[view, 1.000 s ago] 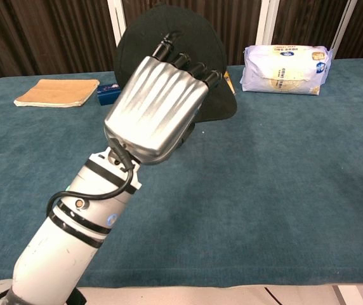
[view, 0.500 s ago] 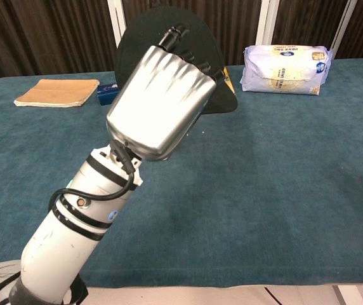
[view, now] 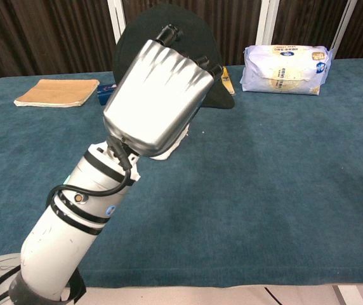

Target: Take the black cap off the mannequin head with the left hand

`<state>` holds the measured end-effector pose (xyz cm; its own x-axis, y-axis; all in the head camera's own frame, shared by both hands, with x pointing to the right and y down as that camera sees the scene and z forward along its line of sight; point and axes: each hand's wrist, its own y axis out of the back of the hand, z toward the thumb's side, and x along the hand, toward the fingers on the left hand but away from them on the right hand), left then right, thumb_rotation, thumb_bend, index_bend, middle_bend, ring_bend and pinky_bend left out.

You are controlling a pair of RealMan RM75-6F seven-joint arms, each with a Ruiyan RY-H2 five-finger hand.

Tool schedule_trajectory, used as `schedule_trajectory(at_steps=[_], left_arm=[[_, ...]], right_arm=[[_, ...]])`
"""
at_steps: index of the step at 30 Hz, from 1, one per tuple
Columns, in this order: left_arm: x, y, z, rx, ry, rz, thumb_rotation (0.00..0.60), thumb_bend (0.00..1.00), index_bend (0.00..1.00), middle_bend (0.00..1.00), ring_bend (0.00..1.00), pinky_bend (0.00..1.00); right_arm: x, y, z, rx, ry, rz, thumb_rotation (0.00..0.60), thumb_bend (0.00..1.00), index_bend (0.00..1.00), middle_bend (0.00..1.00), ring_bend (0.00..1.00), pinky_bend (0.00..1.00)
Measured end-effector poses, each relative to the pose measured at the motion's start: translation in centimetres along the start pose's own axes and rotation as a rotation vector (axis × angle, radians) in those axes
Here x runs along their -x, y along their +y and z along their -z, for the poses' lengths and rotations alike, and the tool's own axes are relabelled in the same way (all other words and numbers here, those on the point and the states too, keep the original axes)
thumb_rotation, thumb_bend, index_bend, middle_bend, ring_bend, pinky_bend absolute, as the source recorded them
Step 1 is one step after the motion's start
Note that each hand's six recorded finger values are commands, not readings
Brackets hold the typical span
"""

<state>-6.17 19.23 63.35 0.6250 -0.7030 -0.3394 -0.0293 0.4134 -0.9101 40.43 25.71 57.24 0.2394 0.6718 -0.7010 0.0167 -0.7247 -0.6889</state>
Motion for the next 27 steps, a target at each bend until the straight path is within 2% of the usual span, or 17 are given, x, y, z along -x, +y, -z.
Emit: schedule_trajectory(at_steps=[5, 8, 13, 20, 27], left_arm=[[-0.8, 0.8, 0.4, 0.013, -0.015, -0.077, 0.6, 0.6, 0.75, 0.88, 0.66, 0.29], [-1.5, 0.8, 0.7, 0.016, -0.015, -0.098, 0.6, 0.61, 0.75, 0.88, 0.66, 0.3], [-2.7, 1.3, 1.7, 0.031, 0.008, -0.149, 0.6, 0.62, 0.75, 0.88, 0.67, 0.4], [-4.2, 2.0, 4.3, 0.031, 0.053, -0.204, 0.6, 0.63, 0.75, 0.88, 0.67, 0.49], [-5.8, 2.8, 7.9, -0.03, 0.081, -0.255, 0.6, 0.64, 0.75, 0.87, 0.67, 0.48]], right_arm=[[-0.1, 0.0, 0.0, -0.003, 0.0, -0.001, 0.6, 0.21, 0.0, 0.0, 0.0, 0.09], [-0.2, 0.0, 0.0, -0.004, 0.002, -0.003, 0.6, 0.21, 0.0, 0.0, 0.0, 0.1], [-0.3, 0.2, 0.2, 0.003, -0.001, 0.002, 0.6, 0.21, 0.0, 0.0, 0.0, 0.1], [-0.2, 0.2, 0.3, 0.0, 0.0, -0.003, 0.6, 0.2, 0.0, 0.0, 0.0, 0.1], [-0.1, 0.0, 0.2, -0.006, -0.003, -0.01, 0.6, 0.2, 0.0, 0.0, 0.0, 0.1]])
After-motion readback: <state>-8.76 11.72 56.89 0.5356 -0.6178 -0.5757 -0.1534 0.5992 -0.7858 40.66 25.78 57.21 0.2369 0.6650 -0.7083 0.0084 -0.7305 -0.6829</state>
